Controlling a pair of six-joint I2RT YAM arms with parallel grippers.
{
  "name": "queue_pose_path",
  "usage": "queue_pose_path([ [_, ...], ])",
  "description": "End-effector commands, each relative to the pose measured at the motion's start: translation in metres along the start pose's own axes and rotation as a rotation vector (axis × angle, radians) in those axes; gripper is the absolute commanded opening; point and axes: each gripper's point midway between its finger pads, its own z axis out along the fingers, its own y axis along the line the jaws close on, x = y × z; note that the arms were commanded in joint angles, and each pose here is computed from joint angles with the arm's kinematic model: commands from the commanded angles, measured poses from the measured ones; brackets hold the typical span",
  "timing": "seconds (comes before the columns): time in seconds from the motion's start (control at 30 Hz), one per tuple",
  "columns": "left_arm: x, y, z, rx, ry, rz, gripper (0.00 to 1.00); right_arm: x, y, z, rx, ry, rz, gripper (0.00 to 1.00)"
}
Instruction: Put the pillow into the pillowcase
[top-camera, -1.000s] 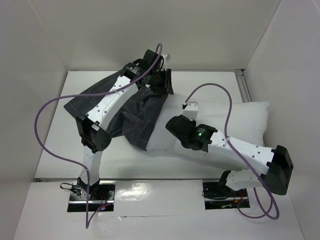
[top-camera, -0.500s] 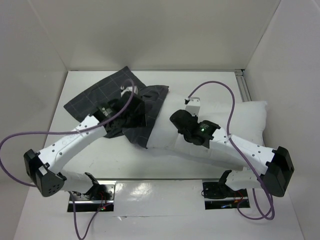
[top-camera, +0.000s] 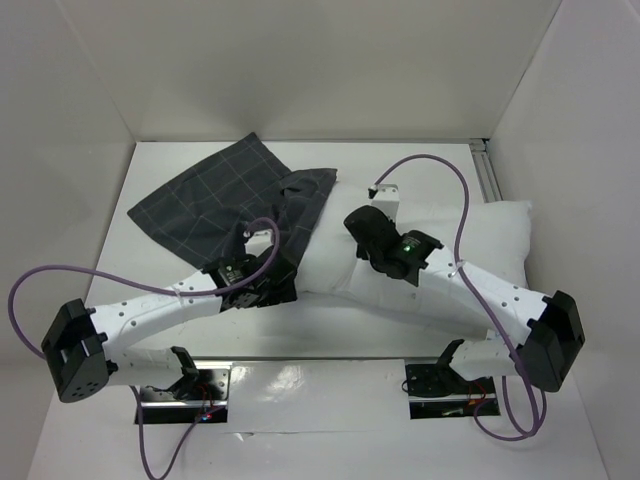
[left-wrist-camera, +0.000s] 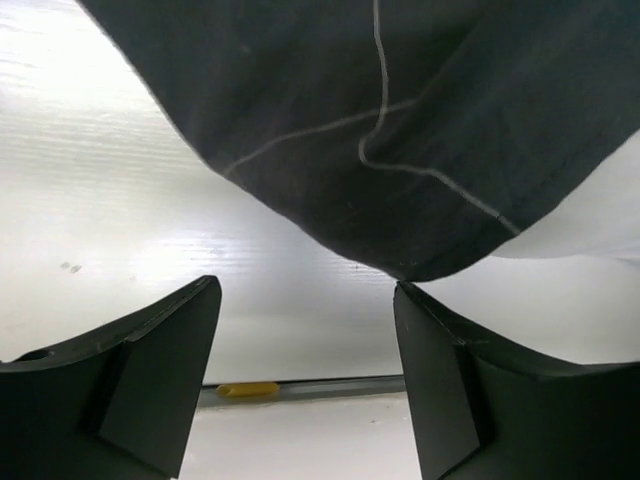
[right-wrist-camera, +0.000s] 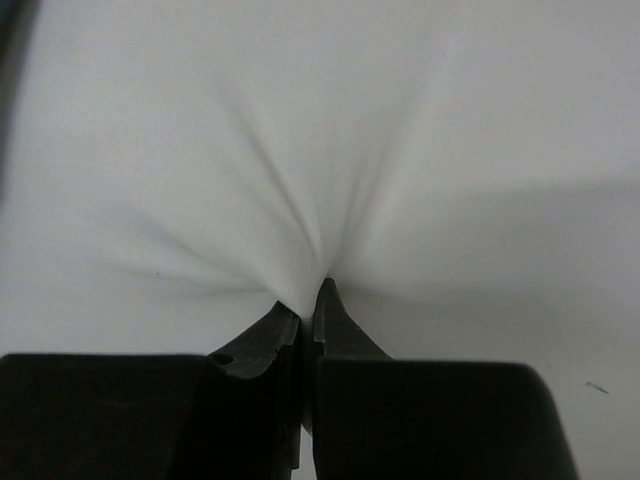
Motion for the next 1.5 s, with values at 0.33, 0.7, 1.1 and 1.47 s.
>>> queue_pose_path([
  [0.33,-0.018,-0.039,0.018,0.131,-0.135,-0.136,0.65,-0.04,0.025,-0.008,-0.079,-0.074,0.045,0.0],
  [0.7,-0.041,-0.019,0.013,0.045,-0.194,-0.168,0.33,-0.04,0.032,-0.004,-0.099,-0.065,0.025,0.0],
  [1.1,-0.124,-0.078,-0.082,0.279,-0.343,0.052,0.0,-0.086,0.039,0.013,-0.095,-0.129,0.031,0.0],
  [1.47,-0.11,-0.088,-0.106,0.506,-0.067,0.191,0.0,-0.129,0.053,0.022,-0.12,-0.192,0.008,0.0],
])
